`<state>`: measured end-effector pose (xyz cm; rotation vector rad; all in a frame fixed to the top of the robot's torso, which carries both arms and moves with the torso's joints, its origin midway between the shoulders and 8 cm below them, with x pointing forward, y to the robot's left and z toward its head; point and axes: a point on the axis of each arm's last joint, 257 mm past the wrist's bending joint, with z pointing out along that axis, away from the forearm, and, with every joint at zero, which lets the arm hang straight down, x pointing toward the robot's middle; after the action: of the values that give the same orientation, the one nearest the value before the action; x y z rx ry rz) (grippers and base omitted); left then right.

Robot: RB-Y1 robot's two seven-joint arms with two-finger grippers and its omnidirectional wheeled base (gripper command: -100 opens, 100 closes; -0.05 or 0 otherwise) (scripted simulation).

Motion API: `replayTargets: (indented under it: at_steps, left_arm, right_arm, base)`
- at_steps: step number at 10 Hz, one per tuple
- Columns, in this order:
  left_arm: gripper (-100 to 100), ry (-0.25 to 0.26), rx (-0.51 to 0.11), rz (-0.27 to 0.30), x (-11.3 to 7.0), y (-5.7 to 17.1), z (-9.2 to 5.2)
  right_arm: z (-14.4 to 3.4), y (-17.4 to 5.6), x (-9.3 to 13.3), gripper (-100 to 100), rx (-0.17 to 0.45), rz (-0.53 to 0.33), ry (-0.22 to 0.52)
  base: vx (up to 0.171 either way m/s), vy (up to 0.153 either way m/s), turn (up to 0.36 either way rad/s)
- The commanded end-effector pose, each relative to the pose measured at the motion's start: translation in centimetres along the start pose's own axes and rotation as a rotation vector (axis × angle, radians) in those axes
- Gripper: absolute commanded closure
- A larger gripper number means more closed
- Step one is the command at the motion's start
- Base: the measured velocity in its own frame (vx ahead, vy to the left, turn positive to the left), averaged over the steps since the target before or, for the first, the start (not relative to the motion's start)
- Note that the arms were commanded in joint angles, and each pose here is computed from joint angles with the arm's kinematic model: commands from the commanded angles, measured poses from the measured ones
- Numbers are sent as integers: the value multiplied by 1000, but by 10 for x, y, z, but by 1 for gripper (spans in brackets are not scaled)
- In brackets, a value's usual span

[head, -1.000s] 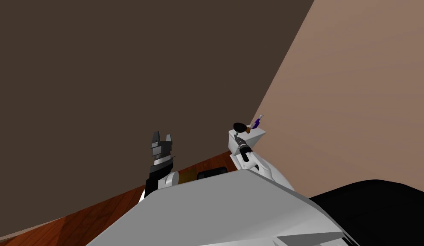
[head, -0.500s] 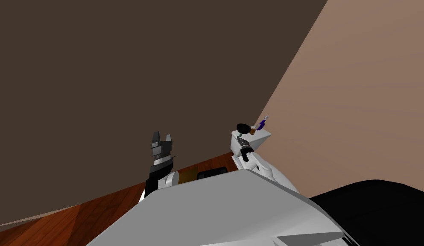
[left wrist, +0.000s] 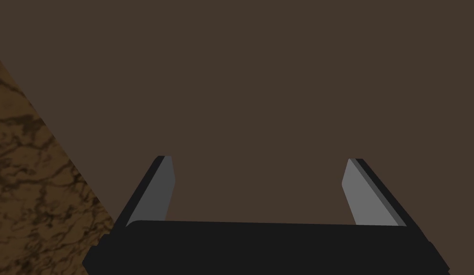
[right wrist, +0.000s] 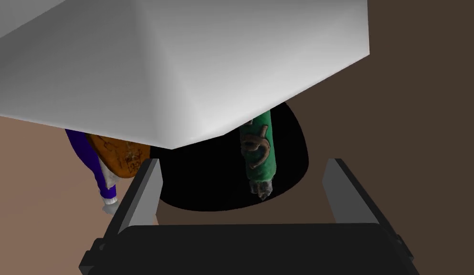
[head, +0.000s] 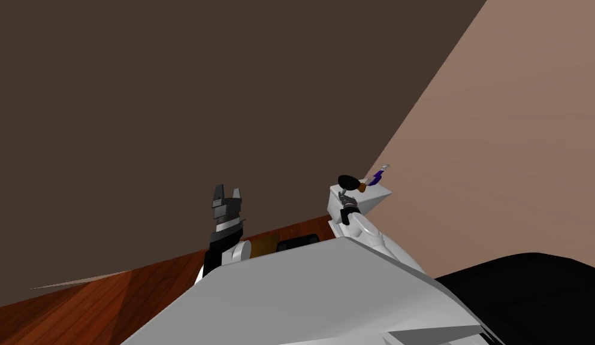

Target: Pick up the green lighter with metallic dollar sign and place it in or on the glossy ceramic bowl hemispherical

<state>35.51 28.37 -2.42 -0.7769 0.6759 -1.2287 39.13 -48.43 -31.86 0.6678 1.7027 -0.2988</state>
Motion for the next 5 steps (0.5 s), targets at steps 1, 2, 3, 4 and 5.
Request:
replayTargets:
  at_steps: [1,2,3,4,5]
  left_arm:
    - [0,0,0,0,0,0,0]
    - [0,0,0,0,0,0,0]
    - [0,0,0,0,0,0,0]
    - [0,0,0,0,0,0,0]
    - [0,0,0,0,0,0,0]
  right_arm:
    - [2,-10,0,-100,27,-25,-10]
    - [4,-20,-3,-100,55,-56,-23]
    - [6,-30,-6,-100,80,-85,-36]
    - [7,-37,-10,-100,102,-109,-48]
    - [8,-44,-13,-100,120,-130,-58]
  base:
    - [14,18,56]
    - [16,16,57]
    - [23,23,74]
    - [28,24,96]
    - [28,22,94]
